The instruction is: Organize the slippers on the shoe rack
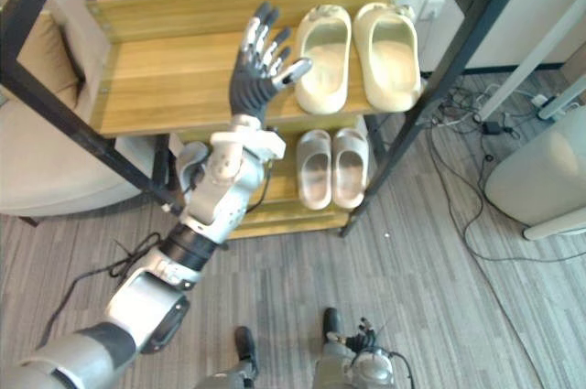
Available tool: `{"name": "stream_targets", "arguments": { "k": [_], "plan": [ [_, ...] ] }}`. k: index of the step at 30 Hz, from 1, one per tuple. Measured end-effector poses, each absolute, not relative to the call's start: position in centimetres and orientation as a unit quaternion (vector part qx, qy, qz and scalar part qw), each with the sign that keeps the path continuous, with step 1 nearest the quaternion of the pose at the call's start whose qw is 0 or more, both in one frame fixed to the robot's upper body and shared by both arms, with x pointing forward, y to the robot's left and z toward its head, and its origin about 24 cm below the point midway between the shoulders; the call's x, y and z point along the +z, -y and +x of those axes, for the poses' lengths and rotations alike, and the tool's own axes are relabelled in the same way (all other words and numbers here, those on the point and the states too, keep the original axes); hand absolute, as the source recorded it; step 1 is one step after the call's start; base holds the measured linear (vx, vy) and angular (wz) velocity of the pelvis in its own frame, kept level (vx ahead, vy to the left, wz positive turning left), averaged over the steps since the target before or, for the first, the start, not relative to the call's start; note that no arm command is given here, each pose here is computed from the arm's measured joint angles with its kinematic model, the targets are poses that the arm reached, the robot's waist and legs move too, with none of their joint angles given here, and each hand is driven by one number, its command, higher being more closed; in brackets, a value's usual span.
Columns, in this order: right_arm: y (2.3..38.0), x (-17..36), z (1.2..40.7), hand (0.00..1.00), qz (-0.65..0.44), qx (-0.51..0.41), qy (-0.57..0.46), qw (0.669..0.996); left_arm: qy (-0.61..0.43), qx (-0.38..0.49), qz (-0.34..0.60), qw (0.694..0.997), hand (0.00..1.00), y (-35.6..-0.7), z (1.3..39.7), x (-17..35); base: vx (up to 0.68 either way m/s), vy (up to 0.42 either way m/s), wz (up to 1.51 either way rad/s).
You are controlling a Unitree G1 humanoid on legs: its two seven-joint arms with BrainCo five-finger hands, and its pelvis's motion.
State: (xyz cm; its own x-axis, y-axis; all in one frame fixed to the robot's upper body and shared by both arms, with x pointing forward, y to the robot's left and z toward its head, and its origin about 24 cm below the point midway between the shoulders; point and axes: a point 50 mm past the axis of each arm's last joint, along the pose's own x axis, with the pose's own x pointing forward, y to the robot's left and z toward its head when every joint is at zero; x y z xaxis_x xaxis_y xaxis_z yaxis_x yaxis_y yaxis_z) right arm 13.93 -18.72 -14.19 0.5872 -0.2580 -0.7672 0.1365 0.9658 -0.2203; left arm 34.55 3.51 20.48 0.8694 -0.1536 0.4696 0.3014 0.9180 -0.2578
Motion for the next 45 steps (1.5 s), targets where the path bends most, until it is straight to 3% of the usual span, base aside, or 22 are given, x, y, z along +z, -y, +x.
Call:
{"name": "stream_targets", "arguments": {
  "k": [13, 29, 45],
  "plan": [
    [18.8, -14.2, 13.9, 0.0, -0.069, -0.114, -0.44, 0.888, 0.21, -0.115, -0.15, 0.959, 0.0, -4.2, 34.8, 19.2, 0.02, 0.003, -0.04],
    [18.8, -14.3, 13.8, 0.0, -0.068, -0.118, -0.444, 0.886, 0.194, -0.181, -0.117, 0.957, 0.0, 0.0, 33.3, 17.8, 0.03, 0.005, 0.01],
    [18.6, -14.4, 13.6, 0.0, -0.058, -0.125, -0.449, 0.883, 0.174, -0.153, -0.098, 0.968, 0.0, -1.7, 34.4, 16.9, 0.0, 0.0, -0.02]
  ]
}}
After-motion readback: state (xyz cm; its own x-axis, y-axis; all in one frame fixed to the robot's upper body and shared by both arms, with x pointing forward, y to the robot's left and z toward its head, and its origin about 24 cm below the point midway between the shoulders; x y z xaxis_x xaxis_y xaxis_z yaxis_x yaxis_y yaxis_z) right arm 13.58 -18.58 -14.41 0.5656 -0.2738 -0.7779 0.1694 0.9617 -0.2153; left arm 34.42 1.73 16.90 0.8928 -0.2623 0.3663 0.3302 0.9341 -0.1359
